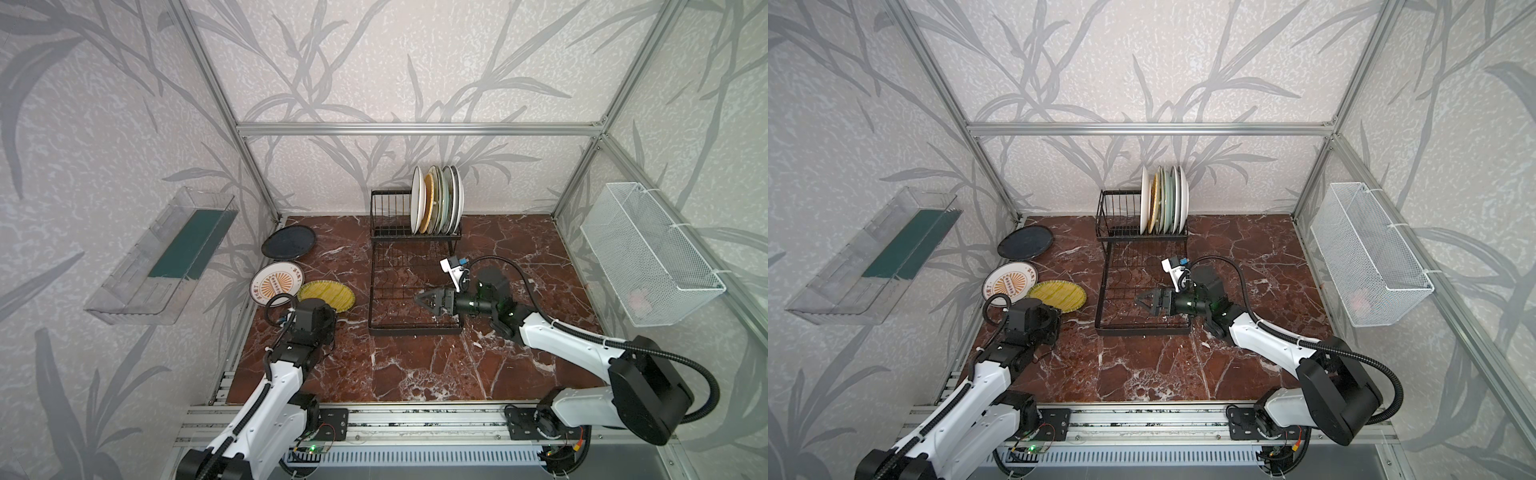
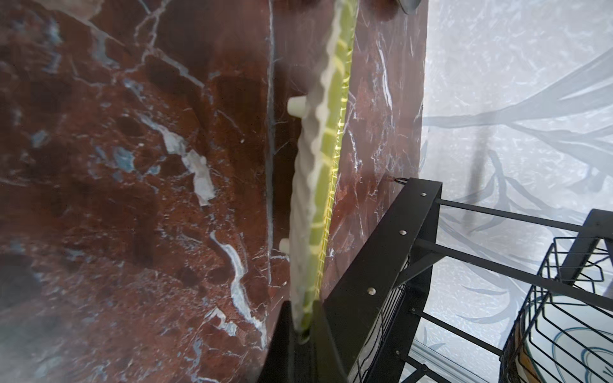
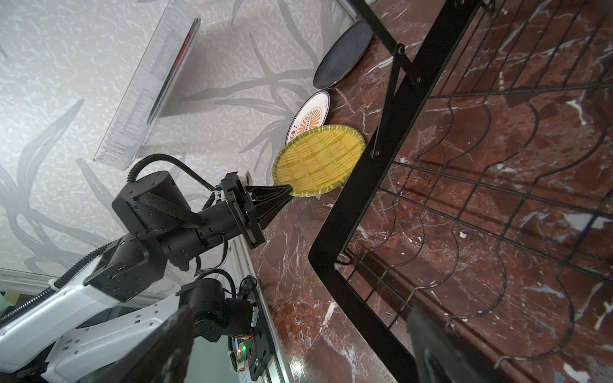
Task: Load plates into a dish rack
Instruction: Pick up the plate from the middle-left of the table.
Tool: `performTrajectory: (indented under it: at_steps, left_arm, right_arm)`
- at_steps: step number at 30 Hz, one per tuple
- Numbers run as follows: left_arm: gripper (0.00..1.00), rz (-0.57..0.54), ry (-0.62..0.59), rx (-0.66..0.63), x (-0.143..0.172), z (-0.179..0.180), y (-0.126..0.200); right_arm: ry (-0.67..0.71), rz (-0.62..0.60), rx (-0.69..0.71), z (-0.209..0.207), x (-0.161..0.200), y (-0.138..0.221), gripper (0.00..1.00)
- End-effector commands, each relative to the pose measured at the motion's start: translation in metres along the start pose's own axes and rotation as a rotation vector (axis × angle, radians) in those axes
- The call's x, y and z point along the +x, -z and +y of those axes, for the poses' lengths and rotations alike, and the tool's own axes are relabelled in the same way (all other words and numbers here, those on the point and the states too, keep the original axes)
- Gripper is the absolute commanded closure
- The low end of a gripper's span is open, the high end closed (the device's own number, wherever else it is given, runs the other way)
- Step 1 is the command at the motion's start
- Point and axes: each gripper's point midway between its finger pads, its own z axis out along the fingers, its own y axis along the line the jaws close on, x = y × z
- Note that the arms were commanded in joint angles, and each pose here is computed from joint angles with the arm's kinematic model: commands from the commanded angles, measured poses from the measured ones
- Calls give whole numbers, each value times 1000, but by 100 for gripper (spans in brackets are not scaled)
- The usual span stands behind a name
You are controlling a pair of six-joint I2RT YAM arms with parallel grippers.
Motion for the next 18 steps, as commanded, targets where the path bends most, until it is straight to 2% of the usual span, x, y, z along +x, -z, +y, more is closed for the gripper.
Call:
performTrajectory:
  at_steps: [1, 9, 18]
  left_arm:
    - [100, -73, -25, 137, -18, -47, 13]
    - [100, -98, -46, 226, -32, -78, 33]
    - [100, 56, -146, 365, -18, -108, 72]
  right_arm:
    - [41, -28, -17, 14, -14, 4, 1]
    - [56, -28, -2, 15, -16, 6, 1]
    - [81, -32, 4, 25, -28, 15, 1]
